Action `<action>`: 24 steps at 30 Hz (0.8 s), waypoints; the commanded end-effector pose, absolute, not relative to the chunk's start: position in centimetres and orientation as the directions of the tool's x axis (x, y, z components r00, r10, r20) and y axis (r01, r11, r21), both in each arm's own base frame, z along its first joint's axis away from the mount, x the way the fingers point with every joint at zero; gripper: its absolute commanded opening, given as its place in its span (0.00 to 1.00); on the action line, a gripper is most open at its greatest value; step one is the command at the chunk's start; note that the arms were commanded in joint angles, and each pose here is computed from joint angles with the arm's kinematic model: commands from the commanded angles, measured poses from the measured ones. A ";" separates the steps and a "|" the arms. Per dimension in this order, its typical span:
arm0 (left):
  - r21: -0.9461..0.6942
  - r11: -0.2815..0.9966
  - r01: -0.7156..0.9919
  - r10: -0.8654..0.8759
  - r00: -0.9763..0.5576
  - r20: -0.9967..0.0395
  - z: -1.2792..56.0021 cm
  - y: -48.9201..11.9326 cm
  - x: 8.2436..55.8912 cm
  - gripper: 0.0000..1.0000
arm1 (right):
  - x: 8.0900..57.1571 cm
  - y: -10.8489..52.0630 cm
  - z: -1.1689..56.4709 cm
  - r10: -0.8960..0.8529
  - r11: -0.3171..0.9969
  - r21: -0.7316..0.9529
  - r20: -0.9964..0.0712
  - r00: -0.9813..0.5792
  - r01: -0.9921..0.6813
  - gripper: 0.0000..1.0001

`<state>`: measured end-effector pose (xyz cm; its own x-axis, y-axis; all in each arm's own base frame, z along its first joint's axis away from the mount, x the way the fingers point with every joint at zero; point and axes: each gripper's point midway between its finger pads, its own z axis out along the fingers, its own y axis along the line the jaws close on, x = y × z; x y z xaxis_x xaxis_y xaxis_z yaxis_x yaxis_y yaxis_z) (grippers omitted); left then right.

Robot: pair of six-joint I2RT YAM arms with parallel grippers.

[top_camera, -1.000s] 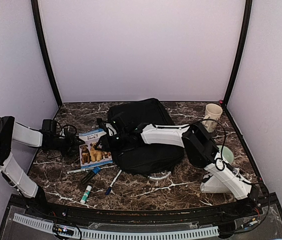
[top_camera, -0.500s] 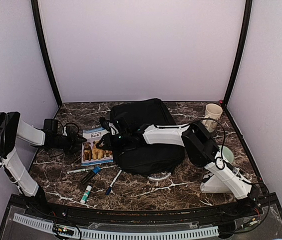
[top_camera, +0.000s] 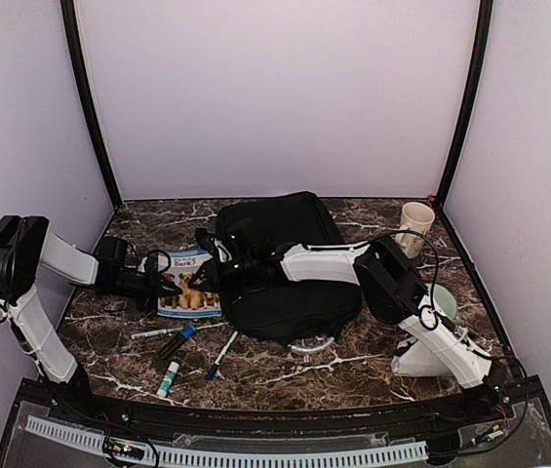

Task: Pack the student bag
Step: Pick up the book at the center of the board.

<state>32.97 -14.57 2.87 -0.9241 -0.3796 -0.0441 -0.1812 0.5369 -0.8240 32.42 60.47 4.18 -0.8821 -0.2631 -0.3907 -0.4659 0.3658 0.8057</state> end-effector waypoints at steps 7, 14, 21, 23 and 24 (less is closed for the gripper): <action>-0.799 0.591 -0.109 -0.378 -0.913 -0.155 8.1 -13.9 33.3 0.06 | 28.8 55.8 -7.7 -0.368 0.583 0.721 -0.177 -0.913 -0.375 0.42; -0.765 0.644 -0.013 -0.391 -0.865 -0.315 14.2 -12.8 33.9 0.00 | 29.5 57.4 4.4 -0.432 0.419 0.695 -0.413 -0.802 -0.584 0.48; -0.701 0.708 0.089 -0.384 -0.784 -0.488 21.6 -11.8 33.7 0.00 | 31.4 54.1 20.0 -0.414 0.345 0.450 -0.715 -0.564 -0.824 0.99; -0.690 0.712 0.131 -0.375 -0.760 -0.531 23.8 -11.9 34.1 0.00 | 33.3 51.8 22.4 -0.395 0.419 0.349 -0.761 -0.515 -0.838 1.00; -0.686 0.711 0.152 -0.370 -0.749 -0.550 24.8 -12.1 34.3 0.00 | 34.3 50.4 23.8 -0.380 0.449 0.310 -0.783 -0.493 -0.838 1.00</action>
